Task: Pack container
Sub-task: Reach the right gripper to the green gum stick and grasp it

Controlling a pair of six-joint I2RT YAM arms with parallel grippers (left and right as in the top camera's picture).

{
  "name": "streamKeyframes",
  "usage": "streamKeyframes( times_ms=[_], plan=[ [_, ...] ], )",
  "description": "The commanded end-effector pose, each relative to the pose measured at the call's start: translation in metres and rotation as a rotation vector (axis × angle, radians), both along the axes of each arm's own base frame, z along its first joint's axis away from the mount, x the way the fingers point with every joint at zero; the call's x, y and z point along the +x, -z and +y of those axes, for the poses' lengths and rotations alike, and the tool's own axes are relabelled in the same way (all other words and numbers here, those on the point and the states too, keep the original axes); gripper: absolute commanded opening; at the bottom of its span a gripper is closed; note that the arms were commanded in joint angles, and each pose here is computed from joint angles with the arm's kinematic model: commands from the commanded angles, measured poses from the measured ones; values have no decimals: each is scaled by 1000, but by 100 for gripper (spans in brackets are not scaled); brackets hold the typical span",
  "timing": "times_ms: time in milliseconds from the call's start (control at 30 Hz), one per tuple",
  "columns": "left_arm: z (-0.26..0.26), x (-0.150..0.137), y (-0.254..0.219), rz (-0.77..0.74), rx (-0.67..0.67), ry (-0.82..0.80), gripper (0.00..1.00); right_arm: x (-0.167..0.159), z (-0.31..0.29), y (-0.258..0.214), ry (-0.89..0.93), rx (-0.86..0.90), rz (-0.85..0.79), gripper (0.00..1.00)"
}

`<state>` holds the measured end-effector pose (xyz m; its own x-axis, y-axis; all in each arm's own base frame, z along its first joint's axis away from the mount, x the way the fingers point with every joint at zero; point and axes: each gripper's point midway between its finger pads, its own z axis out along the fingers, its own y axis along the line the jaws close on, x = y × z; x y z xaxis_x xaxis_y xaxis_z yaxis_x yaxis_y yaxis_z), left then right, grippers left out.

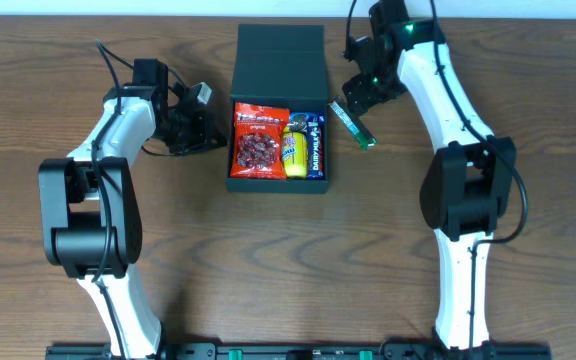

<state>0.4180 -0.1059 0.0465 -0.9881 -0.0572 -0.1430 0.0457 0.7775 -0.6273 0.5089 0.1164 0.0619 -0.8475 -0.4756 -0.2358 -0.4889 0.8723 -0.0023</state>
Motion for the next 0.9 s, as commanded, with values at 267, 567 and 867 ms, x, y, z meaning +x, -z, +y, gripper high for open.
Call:
streamKeyframes(
  times_ms=[267, 567, 867],
  plan=[
    [-1, -3, 5, 21, 2, -3, 6, 12, 30, 31, -97, 49, -76, 71],
    [-1, -5, 5, 30, 2, -3, 6, 7, 54, 57, -139, 46, -54, 70],
    [-1, -6, 6, 34, 2, -3, 6, 13, 57, 61, -120, 46, -71, 68]
  ],
)
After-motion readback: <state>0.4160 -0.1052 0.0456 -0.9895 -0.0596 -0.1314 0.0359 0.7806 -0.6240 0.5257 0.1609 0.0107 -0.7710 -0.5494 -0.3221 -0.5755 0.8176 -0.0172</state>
